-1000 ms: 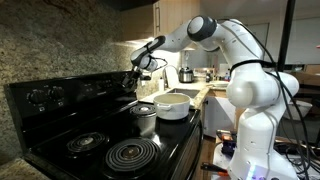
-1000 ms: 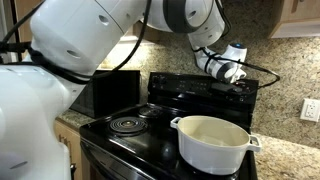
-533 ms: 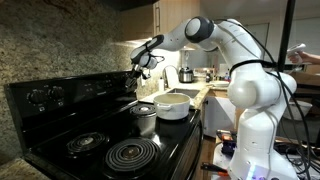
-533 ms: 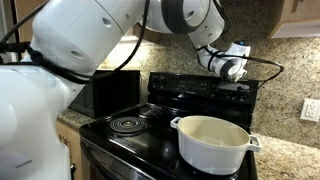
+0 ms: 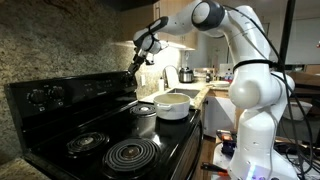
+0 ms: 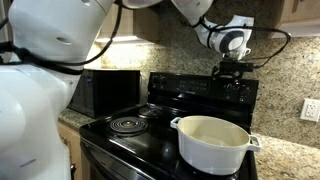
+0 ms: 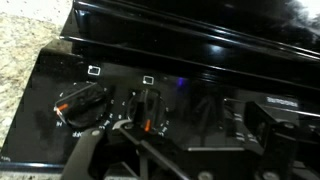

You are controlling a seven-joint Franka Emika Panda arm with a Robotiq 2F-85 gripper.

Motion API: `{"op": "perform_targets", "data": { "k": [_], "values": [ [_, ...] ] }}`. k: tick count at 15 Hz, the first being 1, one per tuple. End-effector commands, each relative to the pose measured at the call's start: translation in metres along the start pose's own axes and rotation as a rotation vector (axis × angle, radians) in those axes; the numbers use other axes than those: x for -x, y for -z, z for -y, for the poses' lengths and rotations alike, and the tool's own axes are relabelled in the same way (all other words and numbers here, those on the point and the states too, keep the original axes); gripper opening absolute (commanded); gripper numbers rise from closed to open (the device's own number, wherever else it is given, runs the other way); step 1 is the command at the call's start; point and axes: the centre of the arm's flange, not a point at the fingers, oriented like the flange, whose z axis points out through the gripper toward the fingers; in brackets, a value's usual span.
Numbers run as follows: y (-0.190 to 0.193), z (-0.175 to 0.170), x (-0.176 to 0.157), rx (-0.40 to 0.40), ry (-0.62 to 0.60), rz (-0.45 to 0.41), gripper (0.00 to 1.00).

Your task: Switch on the stove

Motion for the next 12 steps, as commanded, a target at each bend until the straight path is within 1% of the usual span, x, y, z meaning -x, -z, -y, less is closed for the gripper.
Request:
{"op": "perform_targets", "data": {
  "k": [1,2,4,6,7,9,10,12],
  "values": [
    [0.09,0.036,0.01,-0.072,0.044,0.105,1.0],
    [0.113,0.045,0.012,-0.094,0.05,0.152,1.0],
    [0.145,0.055,0.015,-0.098,0.064,0.246,1.0],
    [0.177,0.065,0.018,-0.078,0.058,0.341,1.0],
    [0.189,0.101,0.061,-0.087,0.091,0.38,1.0],
    [0.194,0.123,0.082,-0.081,0.068,0.425,1.0],
    [0.18,0.13,0.097,-0.064,0.039,0.445,1.0],
    [0.161,0.146,0.116,-0.04,0.031,0.498,1.0]
  ]
}}
